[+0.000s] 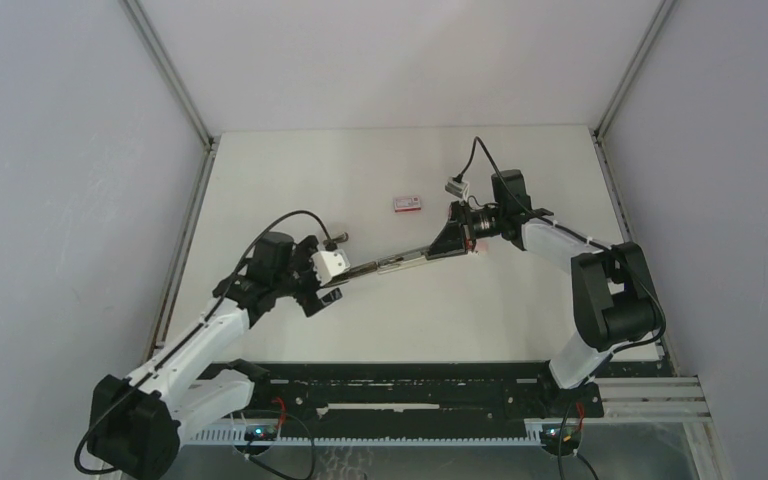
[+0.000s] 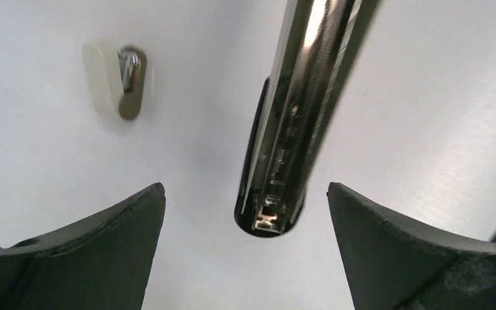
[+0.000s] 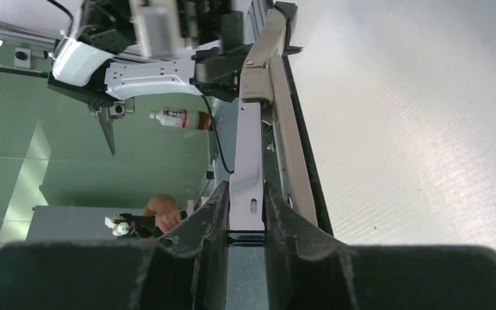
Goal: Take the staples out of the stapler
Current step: Unload the staple at the center of the board.
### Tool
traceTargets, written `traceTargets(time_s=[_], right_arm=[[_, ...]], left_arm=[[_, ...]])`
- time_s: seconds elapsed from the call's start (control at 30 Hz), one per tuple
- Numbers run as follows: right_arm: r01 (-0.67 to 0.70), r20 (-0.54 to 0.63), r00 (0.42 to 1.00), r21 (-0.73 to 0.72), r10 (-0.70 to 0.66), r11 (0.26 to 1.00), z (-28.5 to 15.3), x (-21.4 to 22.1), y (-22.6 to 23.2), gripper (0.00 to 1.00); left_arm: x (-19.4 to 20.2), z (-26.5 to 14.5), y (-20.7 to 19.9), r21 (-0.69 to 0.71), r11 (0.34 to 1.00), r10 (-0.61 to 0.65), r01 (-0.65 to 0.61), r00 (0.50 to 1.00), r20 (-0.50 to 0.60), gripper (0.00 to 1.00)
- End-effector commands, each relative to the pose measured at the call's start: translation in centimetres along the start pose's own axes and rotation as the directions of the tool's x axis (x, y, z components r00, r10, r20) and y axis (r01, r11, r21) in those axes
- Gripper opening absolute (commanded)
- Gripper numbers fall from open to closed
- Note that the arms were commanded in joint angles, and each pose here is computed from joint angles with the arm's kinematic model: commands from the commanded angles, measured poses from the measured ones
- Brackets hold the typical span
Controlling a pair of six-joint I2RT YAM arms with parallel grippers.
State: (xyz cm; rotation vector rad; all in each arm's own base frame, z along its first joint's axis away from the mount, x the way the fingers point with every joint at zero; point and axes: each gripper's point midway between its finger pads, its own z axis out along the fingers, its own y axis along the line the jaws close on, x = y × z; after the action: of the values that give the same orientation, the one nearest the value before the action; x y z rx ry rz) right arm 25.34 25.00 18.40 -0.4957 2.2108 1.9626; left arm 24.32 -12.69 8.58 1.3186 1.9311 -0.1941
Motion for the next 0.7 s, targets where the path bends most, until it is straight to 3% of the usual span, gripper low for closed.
traceTargets(time_s=[0.0,0.37,0.67], right_arm=[[0.152,0.009,0.988,-0.029,-0.152,0.988,-0.6,-0.5,2.5,0.0],[0.223,0.015,0.975,0.017,-0.223,0.975,-0.7,-0.2,2.0,0.0],[0.273,0.002,0.962,0.01,-0.273,0.962,-0.5,0.4,2.6,0.0]], left_arm=[[-6.1,-3.0,-0.7,0.095,0.995,0.006,-0.025,0.981,0.193,1.0],[-13.5,-5.1,-2.3,0.403,0.915,-0.114,-0.019,0.946,0.304,1.0],[-17.6,-3.0,-1.0,0.635,0.77,-0.245,0.066,0.949,0.199,1.0]])
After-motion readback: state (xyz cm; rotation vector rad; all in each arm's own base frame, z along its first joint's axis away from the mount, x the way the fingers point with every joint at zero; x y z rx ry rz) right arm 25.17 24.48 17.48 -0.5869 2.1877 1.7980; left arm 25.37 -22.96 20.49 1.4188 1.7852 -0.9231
